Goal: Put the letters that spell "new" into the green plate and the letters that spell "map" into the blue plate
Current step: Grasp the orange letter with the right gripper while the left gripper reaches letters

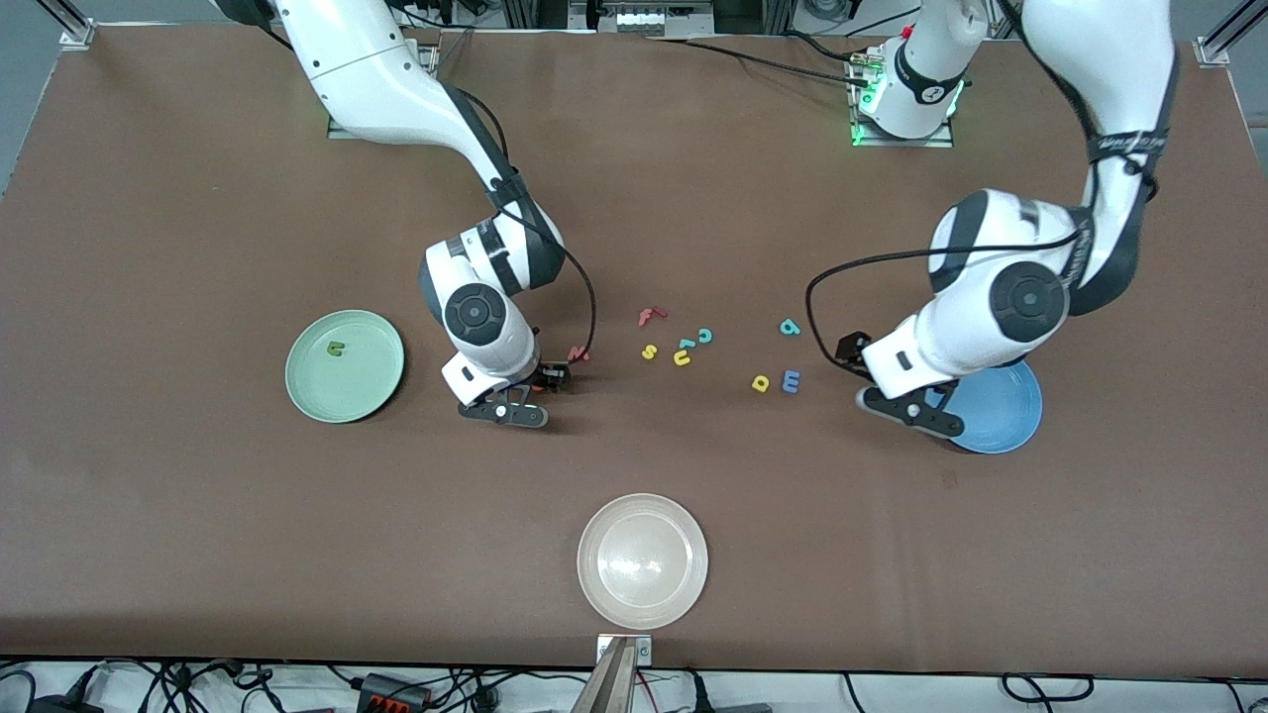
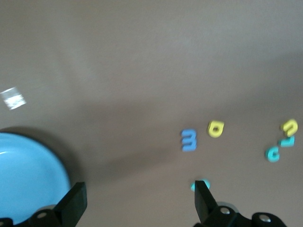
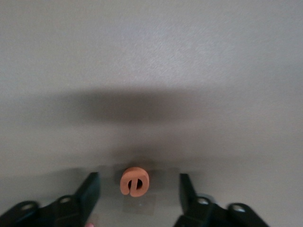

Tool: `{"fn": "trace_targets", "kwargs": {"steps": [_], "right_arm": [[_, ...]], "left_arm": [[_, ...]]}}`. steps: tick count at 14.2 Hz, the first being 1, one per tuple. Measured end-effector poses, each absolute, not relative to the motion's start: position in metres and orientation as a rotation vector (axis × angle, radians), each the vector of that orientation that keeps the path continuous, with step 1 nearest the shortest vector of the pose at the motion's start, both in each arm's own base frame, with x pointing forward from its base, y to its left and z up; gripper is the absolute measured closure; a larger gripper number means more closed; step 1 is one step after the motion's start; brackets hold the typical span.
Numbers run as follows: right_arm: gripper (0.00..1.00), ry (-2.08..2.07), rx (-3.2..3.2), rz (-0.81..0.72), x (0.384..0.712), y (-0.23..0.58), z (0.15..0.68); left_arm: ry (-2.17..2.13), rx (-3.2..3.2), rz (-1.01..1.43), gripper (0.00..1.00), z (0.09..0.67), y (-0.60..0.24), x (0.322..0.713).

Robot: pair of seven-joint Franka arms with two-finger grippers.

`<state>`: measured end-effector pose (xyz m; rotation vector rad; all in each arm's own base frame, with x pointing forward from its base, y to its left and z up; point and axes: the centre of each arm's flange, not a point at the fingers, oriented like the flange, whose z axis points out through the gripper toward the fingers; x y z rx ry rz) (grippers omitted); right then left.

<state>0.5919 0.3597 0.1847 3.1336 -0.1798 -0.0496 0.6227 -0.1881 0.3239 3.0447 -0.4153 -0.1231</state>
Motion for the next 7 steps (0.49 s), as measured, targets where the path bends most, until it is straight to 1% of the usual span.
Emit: {"fn": "trace_targets", "kwargs": {"steps": [1,2,3,4,5,7], "right_arm": [[0.32,-0.179,3.133,-0.049,0.592,0.361,0.184],[0.37,-0.179,3.133,-0.049,0.592,0.361,0.183],[0.48,-0.181,3.132,-0.05,0.592,0.36,0.183],[0.52,-0.182,3.13,-0.051,0.592,0.36,0.181],[0.54,-0.183,3.129,-0.053,0.592,0.359,0.18],[0.55,-0.183,3.126,-0.057,0.591,0.359,0.177]], "left_arm": [[-0.387,3.049,-0.107,0.0,0.312,-0.202,0.619],[-0.368,3.051,-0.099,0.0,0.298,-0.213,0.615],[-0.359,3.053,-0.1,0.0,0.283,-0.22,0.611],[-0.356,3.054,-0.102,0.0,0.269,-0.221,0.608],[-0.354,3.054,-0.106,0.0,0.253,-0.221,0.605],[-0.361,3.052,-0.1,0.0,0.224,-0.225,0.602]]}}
